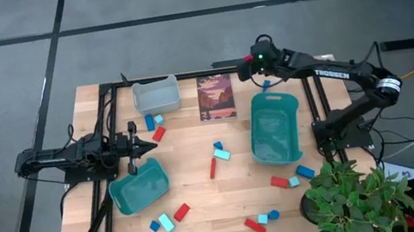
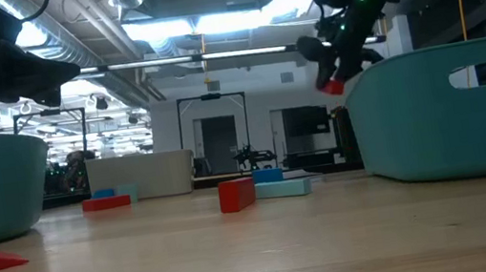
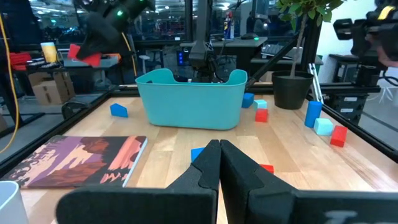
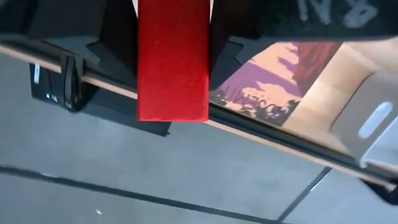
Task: Sort & place blocks by color
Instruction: Put the red block into the gray bin
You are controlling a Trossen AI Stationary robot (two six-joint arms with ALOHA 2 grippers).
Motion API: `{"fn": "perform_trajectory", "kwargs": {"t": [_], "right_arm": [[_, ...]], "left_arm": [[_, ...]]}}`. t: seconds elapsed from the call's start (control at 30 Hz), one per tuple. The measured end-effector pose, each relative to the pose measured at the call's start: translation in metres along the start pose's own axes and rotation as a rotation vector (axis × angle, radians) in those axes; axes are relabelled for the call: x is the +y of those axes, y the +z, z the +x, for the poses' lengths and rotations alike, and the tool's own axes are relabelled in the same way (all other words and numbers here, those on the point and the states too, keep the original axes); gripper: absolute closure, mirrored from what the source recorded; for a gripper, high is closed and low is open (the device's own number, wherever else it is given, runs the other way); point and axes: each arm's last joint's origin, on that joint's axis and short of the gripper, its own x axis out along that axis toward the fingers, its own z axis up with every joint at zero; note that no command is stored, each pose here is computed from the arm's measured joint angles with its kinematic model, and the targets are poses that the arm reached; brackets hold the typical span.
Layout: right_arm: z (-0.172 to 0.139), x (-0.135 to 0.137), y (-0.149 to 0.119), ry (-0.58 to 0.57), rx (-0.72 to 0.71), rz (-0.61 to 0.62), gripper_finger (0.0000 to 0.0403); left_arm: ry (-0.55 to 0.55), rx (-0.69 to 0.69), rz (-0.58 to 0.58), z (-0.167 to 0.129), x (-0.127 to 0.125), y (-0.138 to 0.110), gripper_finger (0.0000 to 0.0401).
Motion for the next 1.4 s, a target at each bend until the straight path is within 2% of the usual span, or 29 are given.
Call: {"fn": "perform_trajectory", "kwargs": {"t": [0.13, 0.27, 0.4, 0.6, 0.8, 0.93, 1.1, 1.23, 1.4], "right_arm": [[-0.008, 0.000, 0.001, 0.084, -0.005, -0.070, 0.0265], [-0.015, 0.000, -0.011, 0.164, 0.007, -0.130, 0.0265], [-0.030, -0.002, -0.021, 0.234, -0.087, -0.170, 0.0265], [-0.050, -0.006, -0.031, 0.536, -0.296, -0.149, 0.0265], [-0.059, -0.008, -0.044, 0.821, -0.448, -0.199, 0.0265], [-0.064, -0.004, -0.051, 1.014, -0.490, -0.257, 0.0265], [-0.074, 0.007, -0.058, 1.192, -0.468, -0.320, 0.0265], [-0.086, 0.015, -0.062, 1.262, -0.486, -0.355, 0.0265], [-0.095, 0.014, -0.060, 1.257, -0.537, -0.363, 0.0265]], "left_arm": [[0.000, 0.000, 0.000, 0.000, 0.000, 0.000, 0.0401], [0.000, 0.000, 0.000, 0.000, 0.000, 0.000, 0.0401], [0.000, 0.000, 0.000, 0.000, 0.000, 0.000, 0.0401], [0.000, 0.000, 0.000, 0.000, 0.000, 0.000, 0.0401], [0.001, 0.000, 0.000, 0.000, 0.000, 0.000, 0.0401], [0.000, 0.000, 0.000, 0.000, 0.000, 0.000, 0.0401], [0.000, 0.000, 0.000, 0.000, 0.000, 0.000, 0.0401], [0.002, 0.000, 0.000, 0.000, 0.000, 0.000, 0.0401], [0.001, 0.000, 0.000, 0.000, 0.000, 0.000, 0.0401]]}}
